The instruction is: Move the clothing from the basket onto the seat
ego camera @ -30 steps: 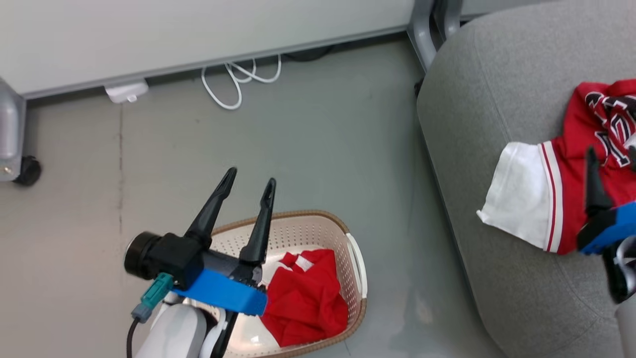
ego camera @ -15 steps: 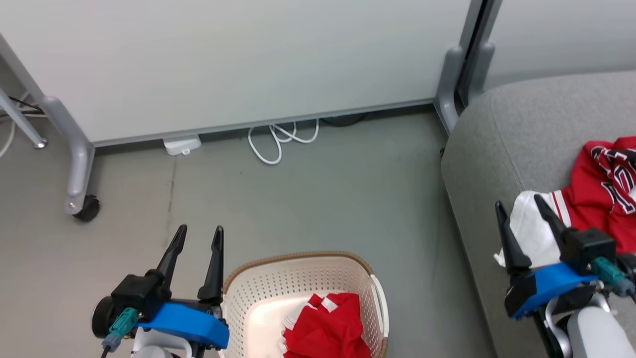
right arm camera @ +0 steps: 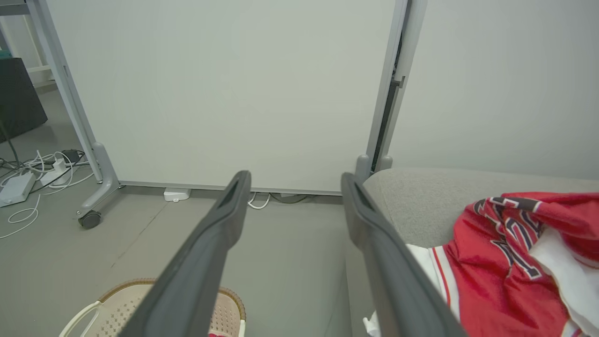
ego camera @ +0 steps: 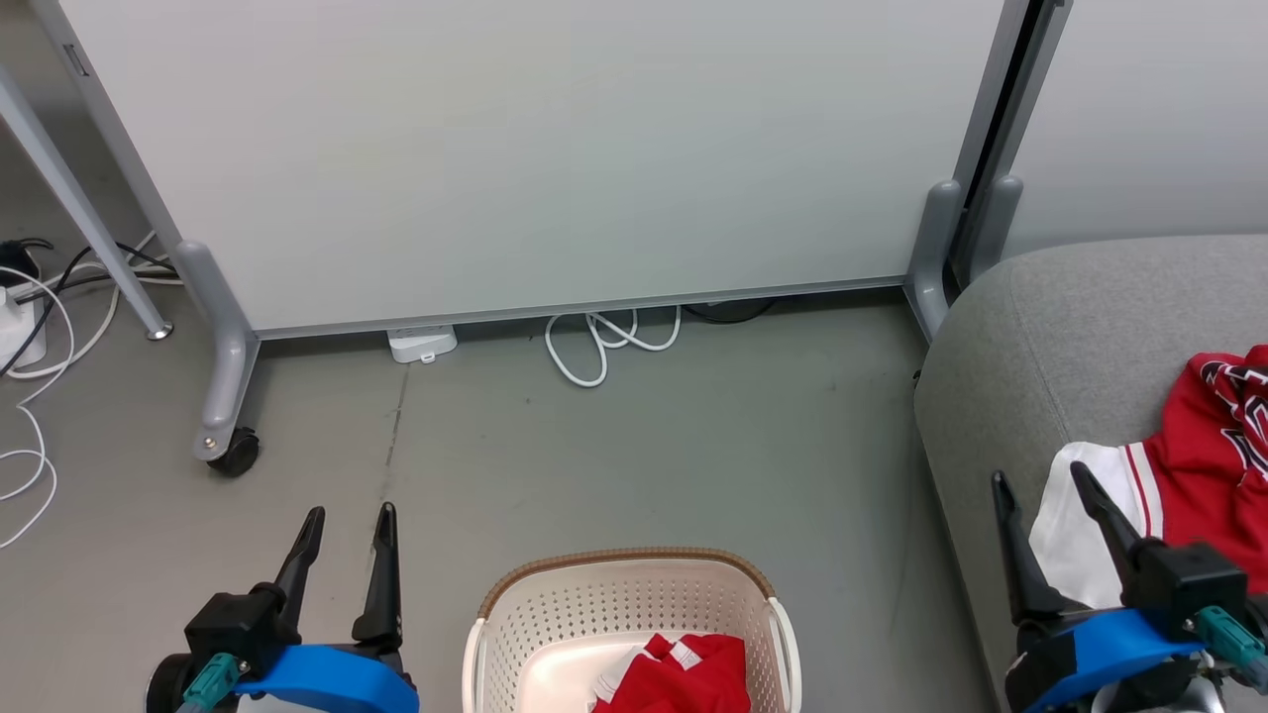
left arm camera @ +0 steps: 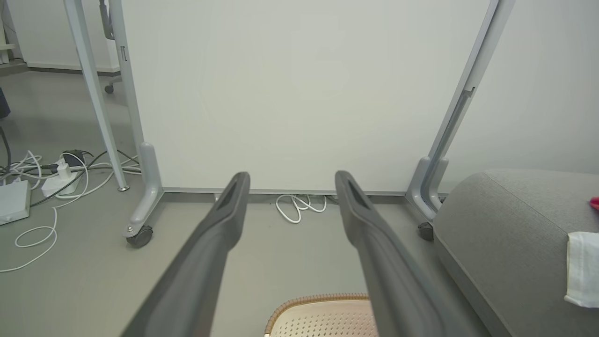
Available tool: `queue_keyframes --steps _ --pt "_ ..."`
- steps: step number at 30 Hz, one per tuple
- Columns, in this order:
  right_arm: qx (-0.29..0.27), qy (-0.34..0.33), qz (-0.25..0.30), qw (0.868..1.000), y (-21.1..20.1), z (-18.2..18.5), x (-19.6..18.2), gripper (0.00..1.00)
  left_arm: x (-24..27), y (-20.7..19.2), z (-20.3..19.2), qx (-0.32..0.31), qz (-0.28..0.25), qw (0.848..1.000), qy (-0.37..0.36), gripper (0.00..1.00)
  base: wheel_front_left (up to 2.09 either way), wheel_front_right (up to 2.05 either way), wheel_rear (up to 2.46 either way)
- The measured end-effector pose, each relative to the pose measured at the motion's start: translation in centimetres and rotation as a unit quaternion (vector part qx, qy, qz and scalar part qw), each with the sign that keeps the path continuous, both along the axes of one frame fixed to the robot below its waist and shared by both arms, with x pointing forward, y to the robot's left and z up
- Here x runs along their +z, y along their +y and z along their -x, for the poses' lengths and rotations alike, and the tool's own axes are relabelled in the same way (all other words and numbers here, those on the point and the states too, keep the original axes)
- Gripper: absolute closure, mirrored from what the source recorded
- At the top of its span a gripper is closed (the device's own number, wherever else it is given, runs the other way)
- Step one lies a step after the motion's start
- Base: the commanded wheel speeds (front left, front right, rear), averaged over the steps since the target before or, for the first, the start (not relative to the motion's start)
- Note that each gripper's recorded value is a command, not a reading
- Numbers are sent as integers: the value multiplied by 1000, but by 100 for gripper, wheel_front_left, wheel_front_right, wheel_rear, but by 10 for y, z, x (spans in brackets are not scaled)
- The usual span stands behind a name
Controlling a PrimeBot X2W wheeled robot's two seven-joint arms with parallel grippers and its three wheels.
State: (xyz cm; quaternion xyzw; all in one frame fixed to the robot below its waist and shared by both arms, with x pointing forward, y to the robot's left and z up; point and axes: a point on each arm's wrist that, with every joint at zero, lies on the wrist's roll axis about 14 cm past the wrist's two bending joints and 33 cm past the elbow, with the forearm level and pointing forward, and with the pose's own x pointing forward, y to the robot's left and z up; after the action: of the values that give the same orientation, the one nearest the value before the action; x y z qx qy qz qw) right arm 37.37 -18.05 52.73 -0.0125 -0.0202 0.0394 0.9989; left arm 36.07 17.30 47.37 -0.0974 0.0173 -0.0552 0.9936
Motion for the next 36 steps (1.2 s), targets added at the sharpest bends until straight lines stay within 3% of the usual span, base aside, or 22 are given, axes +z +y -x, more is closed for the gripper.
queue_keyframes --steps 23,30,36 --pt "-20 16 -13 1000 -11 10 -14 0 -2 -15 -1 -25 -1 1000 3 0 0 0 0" --pt "-23 13 -15 1000 -12 7 -15 0 -22 -32 -3 -51 0 998 34 0 0 0 0" --pt "-32 3 -26 999 -19 -20 -14 0 -57 -52 -29 -89 -9 992 86 0 0 0 0"
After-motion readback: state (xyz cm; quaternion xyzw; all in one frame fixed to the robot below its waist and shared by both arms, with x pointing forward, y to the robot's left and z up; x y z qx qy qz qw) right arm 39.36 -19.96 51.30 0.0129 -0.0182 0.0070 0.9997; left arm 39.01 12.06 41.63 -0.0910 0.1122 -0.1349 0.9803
